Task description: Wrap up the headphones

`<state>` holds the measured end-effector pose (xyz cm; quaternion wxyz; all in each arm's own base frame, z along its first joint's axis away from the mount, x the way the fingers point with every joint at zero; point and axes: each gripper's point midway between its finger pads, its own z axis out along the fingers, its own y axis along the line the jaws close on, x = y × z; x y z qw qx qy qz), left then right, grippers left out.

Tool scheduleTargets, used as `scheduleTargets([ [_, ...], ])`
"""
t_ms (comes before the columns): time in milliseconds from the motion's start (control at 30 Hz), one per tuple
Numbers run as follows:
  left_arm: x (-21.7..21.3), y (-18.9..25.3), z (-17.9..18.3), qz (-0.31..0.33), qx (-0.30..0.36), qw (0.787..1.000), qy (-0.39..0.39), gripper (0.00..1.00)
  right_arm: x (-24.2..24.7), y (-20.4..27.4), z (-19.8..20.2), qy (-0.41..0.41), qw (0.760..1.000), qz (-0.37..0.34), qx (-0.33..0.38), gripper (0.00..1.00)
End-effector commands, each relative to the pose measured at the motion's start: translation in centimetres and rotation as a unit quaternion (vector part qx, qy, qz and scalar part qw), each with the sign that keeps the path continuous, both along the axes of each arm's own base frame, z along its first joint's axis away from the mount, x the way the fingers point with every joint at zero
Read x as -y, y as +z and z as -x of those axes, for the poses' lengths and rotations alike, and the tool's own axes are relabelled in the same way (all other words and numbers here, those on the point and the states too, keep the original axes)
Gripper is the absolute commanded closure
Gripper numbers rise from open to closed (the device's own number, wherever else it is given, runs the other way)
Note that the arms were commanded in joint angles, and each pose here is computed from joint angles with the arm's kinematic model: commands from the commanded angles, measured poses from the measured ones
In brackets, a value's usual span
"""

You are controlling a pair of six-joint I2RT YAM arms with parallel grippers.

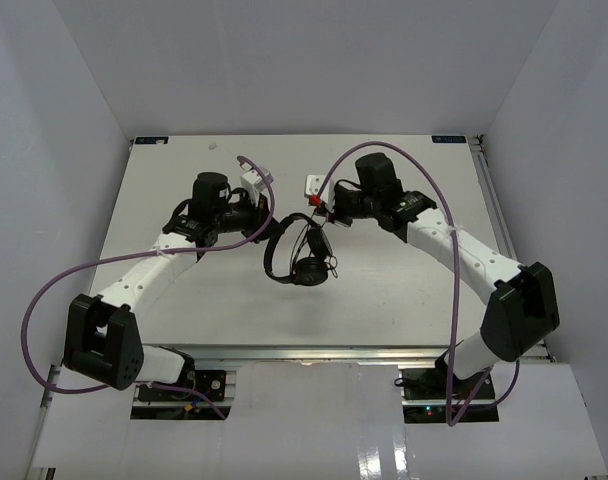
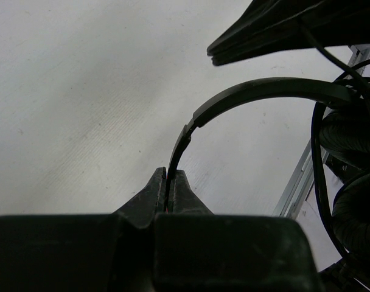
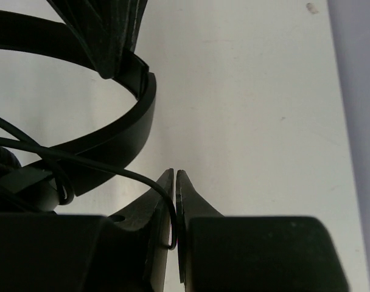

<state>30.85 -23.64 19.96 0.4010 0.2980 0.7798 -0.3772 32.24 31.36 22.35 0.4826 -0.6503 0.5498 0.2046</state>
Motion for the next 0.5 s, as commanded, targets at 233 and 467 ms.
scheduleTargets([
  [233,-0.8,0.3,-4.4,0.003,-0.022,0.995,0.097,1.00,-2.2,-2.7,1.1,0.029,0.984,-0.052,-0.170,0.76],
  [467,-2.2,-1.6,-6.5,-0.020,-0.025,0.989,0.143,1.00,-1.5,-4.4,-0.9,-0.005,0.976,-0.056,-0.212,0.49],
])
